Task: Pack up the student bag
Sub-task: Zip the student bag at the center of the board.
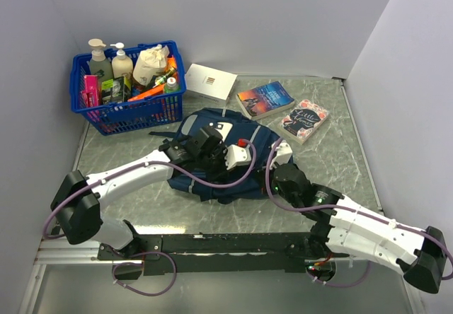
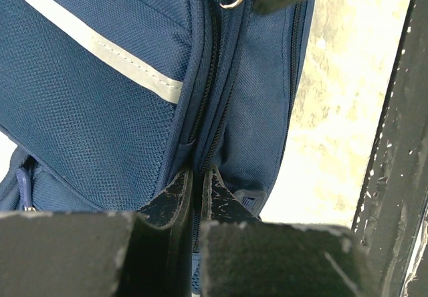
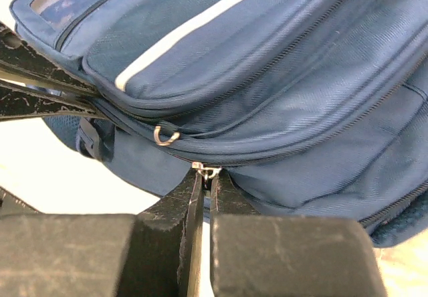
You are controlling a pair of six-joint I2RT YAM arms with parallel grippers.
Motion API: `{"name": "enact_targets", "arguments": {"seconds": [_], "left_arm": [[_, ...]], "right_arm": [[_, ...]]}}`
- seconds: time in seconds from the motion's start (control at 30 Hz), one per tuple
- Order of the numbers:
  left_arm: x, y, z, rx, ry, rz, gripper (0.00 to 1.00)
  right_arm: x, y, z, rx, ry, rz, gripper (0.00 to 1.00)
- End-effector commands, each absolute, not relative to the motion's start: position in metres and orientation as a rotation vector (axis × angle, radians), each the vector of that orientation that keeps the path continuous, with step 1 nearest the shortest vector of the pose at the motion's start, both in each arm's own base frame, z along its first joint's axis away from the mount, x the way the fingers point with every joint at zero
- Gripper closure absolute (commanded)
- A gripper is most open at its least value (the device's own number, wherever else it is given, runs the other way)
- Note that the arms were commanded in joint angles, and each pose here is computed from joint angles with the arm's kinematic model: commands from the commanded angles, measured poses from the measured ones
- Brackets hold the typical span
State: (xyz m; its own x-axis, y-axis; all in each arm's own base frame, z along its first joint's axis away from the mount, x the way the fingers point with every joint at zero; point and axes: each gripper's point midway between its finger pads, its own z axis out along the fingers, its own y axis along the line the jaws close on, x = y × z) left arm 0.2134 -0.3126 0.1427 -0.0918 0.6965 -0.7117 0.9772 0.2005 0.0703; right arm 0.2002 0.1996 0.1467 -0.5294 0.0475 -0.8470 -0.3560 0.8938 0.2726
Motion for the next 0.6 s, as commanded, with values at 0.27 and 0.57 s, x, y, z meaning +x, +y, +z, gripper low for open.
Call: {"name": "enact_targets", "arguments": {"seconds": [0.27,0.57], "left_arm": [[0.211,-0.263,0.127,1.607,1.898,-0.387,0.99],[0.190,-0.197,0.103,1.756,1.895,-0.300,0.99]], "right_arm": [[0.215,0.154,0.161,-0.063,2.056,0.431,1.00],[0.230,0.151,0.161,-0.090,2.066,0.414,1.00]]}}
